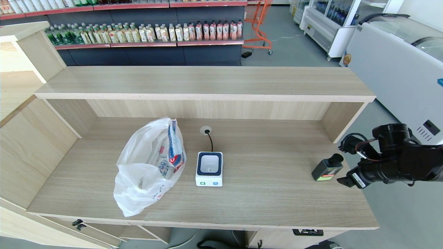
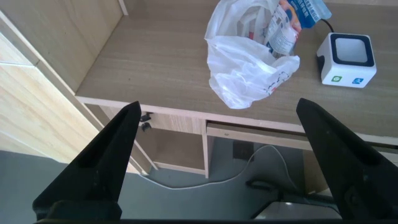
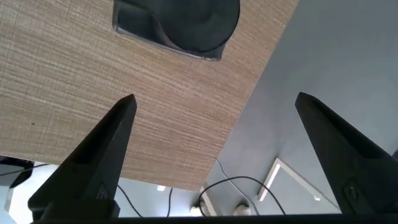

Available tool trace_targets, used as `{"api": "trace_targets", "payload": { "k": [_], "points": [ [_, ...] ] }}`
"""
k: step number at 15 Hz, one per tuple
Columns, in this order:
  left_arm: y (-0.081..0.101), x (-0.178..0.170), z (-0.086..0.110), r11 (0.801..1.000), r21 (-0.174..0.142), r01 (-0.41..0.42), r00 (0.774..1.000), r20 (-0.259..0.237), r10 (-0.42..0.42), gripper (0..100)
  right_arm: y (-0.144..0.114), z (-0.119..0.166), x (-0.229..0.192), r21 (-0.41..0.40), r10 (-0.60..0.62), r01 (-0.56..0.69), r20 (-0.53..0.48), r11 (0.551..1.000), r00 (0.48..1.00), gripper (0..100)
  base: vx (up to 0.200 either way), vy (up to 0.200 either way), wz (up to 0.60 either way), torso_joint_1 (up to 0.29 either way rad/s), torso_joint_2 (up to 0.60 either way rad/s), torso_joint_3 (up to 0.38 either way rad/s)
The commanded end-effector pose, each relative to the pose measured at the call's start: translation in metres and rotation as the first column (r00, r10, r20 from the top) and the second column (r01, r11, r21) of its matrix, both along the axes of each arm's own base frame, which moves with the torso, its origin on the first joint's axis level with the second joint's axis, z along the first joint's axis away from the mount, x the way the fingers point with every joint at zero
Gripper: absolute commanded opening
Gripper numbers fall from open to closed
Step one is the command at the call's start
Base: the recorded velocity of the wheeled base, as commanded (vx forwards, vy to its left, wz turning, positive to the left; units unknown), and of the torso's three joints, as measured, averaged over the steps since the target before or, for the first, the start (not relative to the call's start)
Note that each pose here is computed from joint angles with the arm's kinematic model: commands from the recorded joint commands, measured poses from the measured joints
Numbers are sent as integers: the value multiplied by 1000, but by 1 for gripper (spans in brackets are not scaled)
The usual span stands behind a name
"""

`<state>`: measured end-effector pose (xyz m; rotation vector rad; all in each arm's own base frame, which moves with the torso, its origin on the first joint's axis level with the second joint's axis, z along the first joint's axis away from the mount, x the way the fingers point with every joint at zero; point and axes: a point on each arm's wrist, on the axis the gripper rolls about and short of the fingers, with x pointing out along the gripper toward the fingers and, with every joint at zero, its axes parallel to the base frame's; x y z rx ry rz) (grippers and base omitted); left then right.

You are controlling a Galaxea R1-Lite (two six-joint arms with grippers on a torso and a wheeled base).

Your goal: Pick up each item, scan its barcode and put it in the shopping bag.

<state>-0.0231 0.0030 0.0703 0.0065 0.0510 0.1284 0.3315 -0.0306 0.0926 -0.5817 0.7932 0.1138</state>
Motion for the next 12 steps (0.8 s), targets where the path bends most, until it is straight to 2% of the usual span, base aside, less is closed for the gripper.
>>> {"api": "trace_targets", "payload": {
  "k": [1,12],
  "points": [
    [0,0,0,1000,0,0,1000,0,0,100,4,-9,7,1,14,-14,-13,1000,1000,100,0,0,0,0,0,0],
    [0,0,0,1000,0,0,1000,0,0,100,27,-24,39,14,94,-94,2,995,996,100,0,0,0,0,0,0]
  ]
}}
